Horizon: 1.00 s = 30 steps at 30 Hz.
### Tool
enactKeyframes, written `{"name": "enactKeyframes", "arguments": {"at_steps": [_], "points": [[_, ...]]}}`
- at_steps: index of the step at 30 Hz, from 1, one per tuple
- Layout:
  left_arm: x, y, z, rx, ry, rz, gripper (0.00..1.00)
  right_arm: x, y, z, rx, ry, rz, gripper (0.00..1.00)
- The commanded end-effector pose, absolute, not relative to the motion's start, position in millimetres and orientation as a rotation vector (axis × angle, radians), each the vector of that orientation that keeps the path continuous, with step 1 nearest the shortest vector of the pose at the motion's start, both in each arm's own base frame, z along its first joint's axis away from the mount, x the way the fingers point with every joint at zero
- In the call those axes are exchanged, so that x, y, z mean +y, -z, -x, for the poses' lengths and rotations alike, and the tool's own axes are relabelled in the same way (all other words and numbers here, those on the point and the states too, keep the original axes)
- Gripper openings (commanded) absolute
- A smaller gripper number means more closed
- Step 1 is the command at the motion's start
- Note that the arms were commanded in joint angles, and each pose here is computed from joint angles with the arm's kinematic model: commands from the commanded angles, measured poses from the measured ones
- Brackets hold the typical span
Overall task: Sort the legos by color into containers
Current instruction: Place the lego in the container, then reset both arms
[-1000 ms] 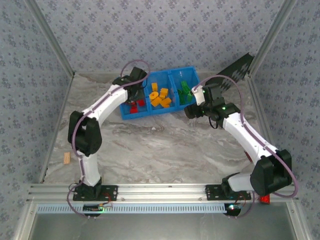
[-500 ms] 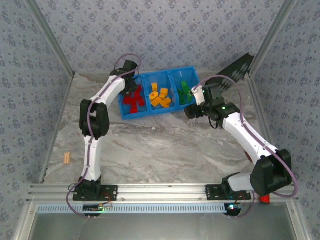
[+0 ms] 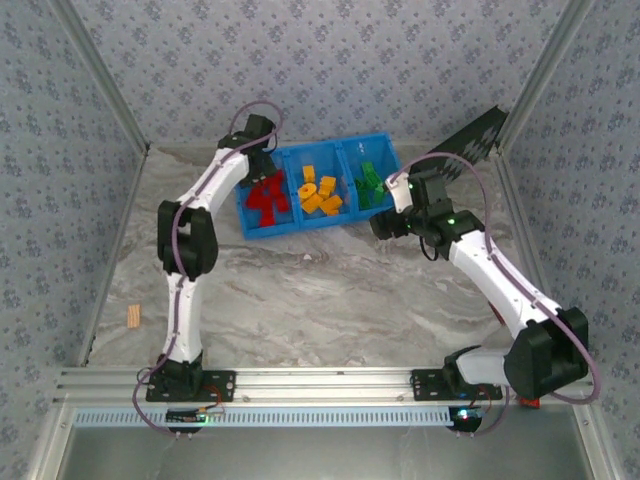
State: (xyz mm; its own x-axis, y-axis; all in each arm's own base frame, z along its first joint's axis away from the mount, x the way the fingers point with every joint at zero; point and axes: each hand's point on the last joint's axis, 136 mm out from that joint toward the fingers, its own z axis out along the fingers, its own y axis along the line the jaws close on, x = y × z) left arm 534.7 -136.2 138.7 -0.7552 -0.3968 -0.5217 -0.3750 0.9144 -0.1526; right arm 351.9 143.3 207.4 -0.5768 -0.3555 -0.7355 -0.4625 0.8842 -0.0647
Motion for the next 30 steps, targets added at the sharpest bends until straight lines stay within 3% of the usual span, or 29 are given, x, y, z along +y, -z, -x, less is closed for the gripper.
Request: {"name": "enactKeyframes", "arguments": {"at_steps": [1, 2, 6, 12, 18, 22, 30], "points": [[-125, -241, -523, 2.315, 0.086, 0.385, 0.61, 133, -213, -351, 2.206, -0.107, 0.565, 0.95], [-120, -246, -515, 2.301, 0.058, 0.33, 0.63, 128, -214, -352, 2.204, -0.087, 0.544, 1.0], [-82, -257, -473, 2.236, -0.111, 0.216, 0.68, 94, -220, -355, 2.183, -0.014, 0.359, 1.0], [-8, -224, -398, 2.145, -0.23, 0.293, 0.94, 45, -205, -345, 2.135, -0.013, 0.031, 1.0], [42, -192, -344, 1.952, -0.387, 0.288, 0.97, 17, -177, -333, 2.09, 0.063, -0.059, 1.0], [48, -169, -339, 1.812, -0.231, 0.294, 0.99, 5, -172, -326, 2.063, 0.108, -0.076, 1.0], [33, -121, -374, 1.842, -0.153, 0.194, 0.99, -7, -174, -321, 2.034, 0.127, -0.106, 1.0]]}}
